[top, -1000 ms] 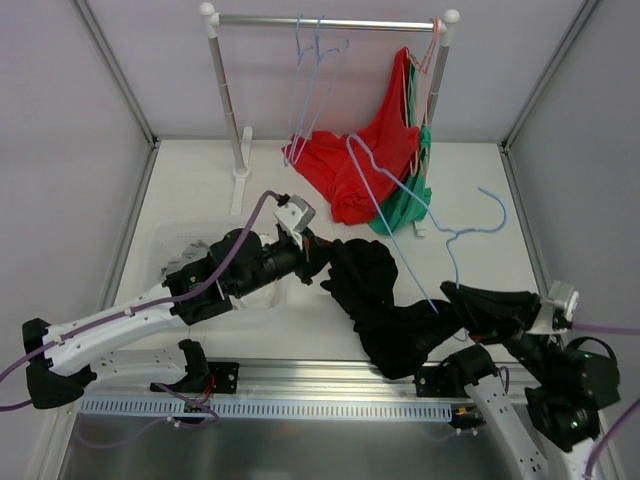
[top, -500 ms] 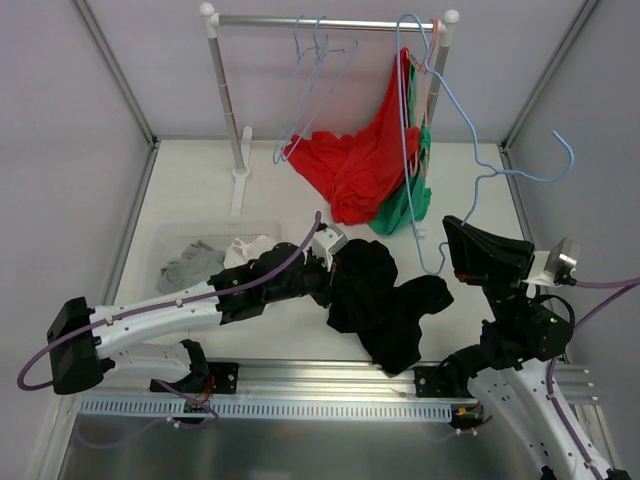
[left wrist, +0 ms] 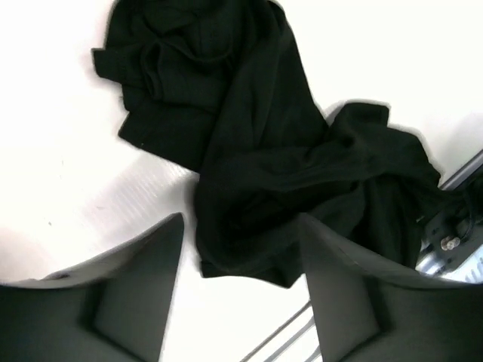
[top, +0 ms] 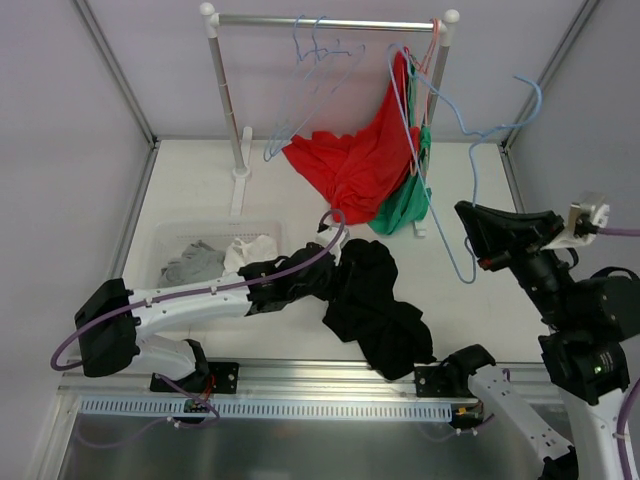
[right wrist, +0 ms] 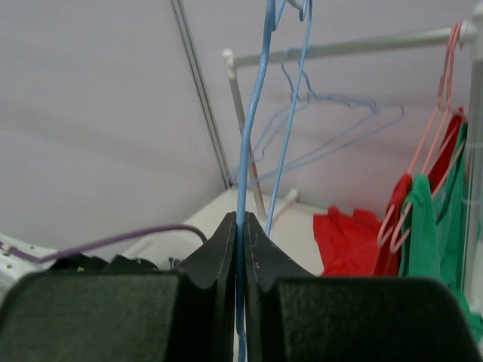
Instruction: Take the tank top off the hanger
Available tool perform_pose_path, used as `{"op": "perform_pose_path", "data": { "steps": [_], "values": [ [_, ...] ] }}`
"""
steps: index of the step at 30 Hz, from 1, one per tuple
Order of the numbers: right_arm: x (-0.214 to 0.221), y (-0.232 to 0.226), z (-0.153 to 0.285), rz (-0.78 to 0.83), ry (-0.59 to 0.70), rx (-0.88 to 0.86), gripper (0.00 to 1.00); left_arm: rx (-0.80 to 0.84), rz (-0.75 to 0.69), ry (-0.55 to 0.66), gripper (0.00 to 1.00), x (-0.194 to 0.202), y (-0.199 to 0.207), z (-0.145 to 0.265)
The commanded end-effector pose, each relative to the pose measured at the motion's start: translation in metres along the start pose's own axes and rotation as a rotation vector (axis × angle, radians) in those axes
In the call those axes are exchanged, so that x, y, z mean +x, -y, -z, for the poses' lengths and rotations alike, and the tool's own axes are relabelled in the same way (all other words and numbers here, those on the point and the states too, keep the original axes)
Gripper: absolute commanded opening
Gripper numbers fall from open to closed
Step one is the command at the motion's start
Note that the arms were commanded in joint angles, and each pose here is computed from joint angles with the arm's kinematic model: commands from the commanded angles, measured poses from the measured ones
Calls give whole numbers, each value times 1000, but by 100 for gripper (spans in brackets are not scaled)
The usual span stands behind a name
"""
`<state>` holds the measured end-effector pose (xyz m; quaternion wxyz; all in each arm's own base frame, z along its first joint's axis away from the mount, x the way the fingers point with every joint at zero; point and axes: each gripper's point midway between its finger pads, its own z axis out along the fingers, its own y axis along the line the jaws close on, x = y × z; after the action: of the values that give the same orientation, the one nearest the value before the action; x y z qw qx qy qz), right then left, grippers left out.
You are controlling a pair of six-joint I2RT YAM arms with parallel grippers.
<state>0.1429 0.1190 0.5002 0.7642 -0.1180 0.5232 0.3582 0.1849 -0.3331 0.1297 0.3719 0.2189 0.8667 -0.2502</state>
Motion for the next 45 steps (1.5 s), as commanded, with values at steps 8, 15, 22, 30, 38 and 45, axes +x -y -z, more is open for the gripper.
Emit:
{"op": "perform_pose_path", "data": {
  "steps": [8,15,22,30,38,45],
  "values": [
    [88,42,-29,-97,-468,174,0,-197,8,224,99,-87,-34,96],
    [91,75,-84,30,-537,297,0,-286,36,271,99,-88,-76,173],
    [103,119,-147,146,-595,442,0,-227,-24,195,99,-52,-85,197],
    [128,160,-208,300,-617,568,0,-66,-156,69,99,-4,-73,184],
    [139,165,-248,290,-563,539,0,-110,-153,46,99,7,-83,175],
    [172,146,-271,172,-573,422,0,-106,-154,48,99,8,-83,175]
  ]
}}
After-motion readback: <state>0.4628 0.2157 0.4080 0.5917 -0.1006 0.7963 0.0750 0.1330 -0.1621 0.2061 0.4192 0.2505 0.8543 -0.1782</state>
